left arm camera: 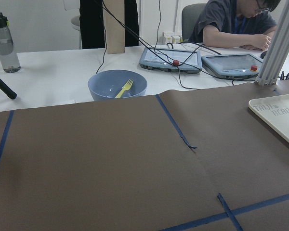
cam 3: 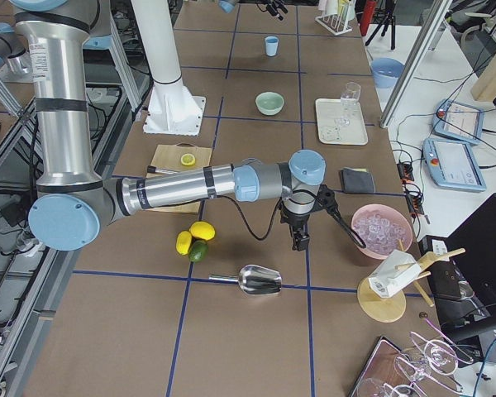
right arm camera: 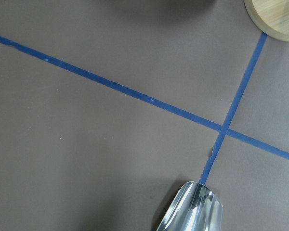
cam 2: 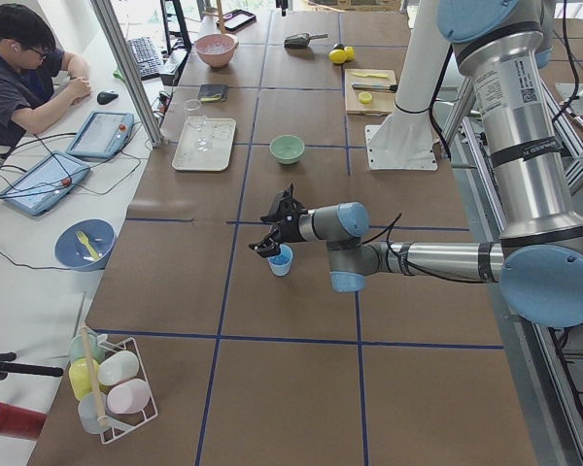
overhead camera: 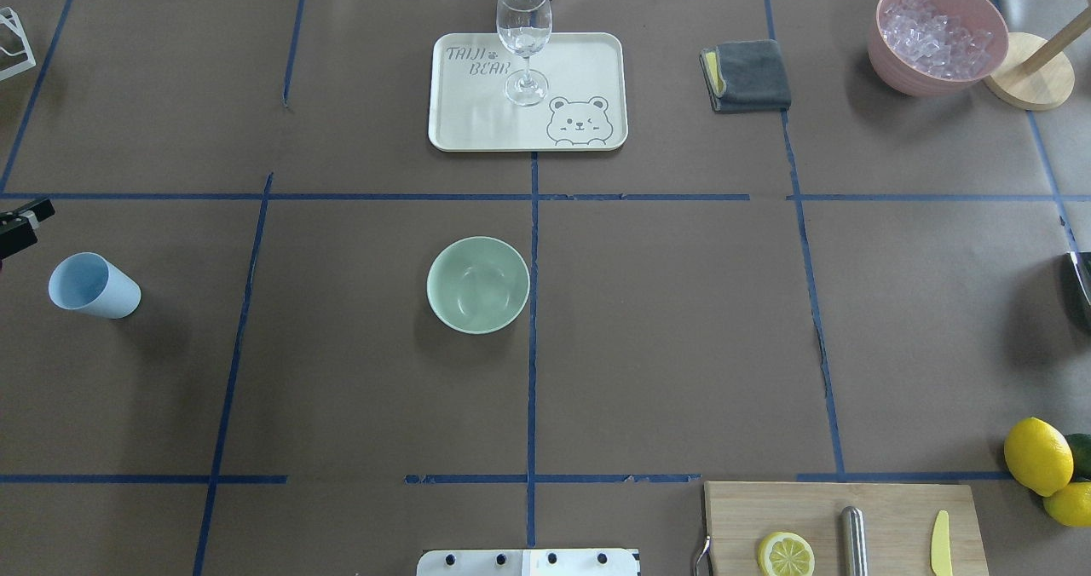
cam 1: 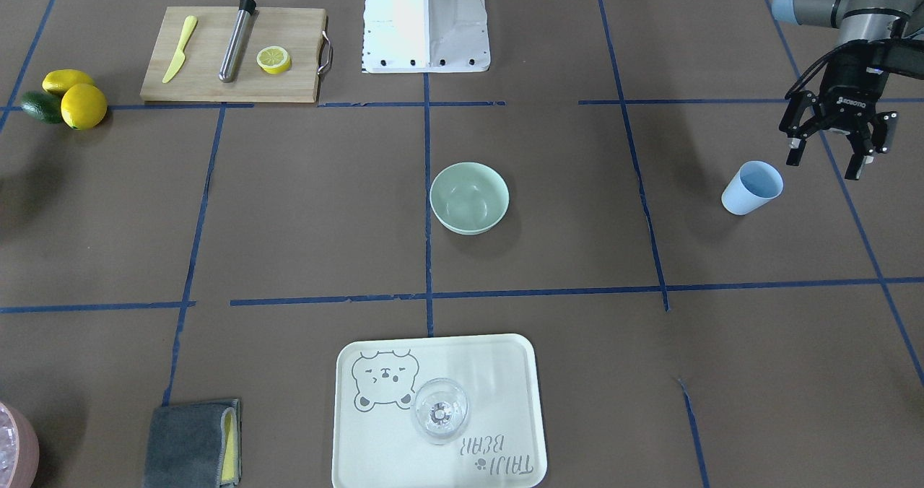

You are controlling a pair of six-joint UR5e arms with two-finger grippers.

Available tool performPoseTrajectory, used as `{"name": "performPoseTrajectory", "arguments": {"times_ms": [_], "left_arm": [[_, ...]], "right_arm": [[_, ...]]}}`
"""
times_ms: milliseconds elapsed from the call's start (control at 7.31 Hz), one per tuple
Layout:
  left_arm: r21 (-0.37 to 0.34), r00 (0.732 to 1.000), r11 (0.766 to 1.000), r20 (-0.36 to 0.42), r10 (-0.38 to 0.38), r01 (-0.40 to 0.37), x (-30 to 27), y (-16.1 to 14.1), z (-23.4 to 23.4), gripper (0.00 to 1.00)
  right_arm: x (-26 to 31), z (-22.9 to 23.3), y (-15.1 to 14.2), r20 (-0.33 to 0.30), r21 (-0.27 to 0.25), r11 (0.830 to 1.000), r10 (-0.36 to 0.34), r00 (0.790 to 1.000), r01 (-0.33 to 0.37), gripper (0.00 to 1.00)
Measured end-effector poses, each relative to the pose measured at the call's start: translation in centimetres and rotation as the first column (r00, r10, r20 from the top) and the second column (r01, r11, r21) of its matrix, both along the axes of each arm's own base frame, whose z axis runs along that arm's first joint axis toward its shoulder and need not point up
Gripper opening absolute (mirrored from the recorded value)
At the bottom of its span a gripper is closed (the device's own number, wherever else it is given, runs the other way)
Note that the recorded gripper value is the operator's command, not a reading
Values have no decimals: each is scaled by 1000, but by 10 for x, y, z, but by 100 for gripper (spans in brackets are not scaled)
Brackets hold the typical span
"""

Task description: Pour ice into bowl

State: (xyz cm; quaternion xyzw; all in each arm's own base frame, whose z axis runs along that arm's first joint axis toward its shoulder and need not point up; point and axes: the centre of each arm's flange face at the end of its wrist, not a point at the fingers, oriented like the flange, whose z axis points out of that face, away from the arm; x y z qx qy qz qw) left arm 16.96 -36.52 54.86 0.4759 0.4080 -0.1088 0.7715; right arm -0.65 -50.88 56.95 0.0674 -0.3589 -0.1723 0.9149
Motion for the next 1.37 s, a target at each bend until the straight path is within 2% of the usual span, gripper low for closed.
{"name": "performPoseTrajectory", "arguments": {"times_ms": [547, 958, 1368], "left_arm": [[-3, 985, 985, 15, -174, 174, 53, 37, 27, 100], [4, 971, 972, 23, -237, 237, 74, 56, 50, 100], [31, 966, 967, 36, -255, 254, 95, 71, 61, 100]], "right_arm": [[4, 2, 2, -1, -8, 1000, 11, 1000, -11, 100], [6, 3, 2, -3, -11, 1000, 15, 1000, -15, 100], [7, 4, 2, -5, -11, 1000, 17, 1000, -17, 100]]}}
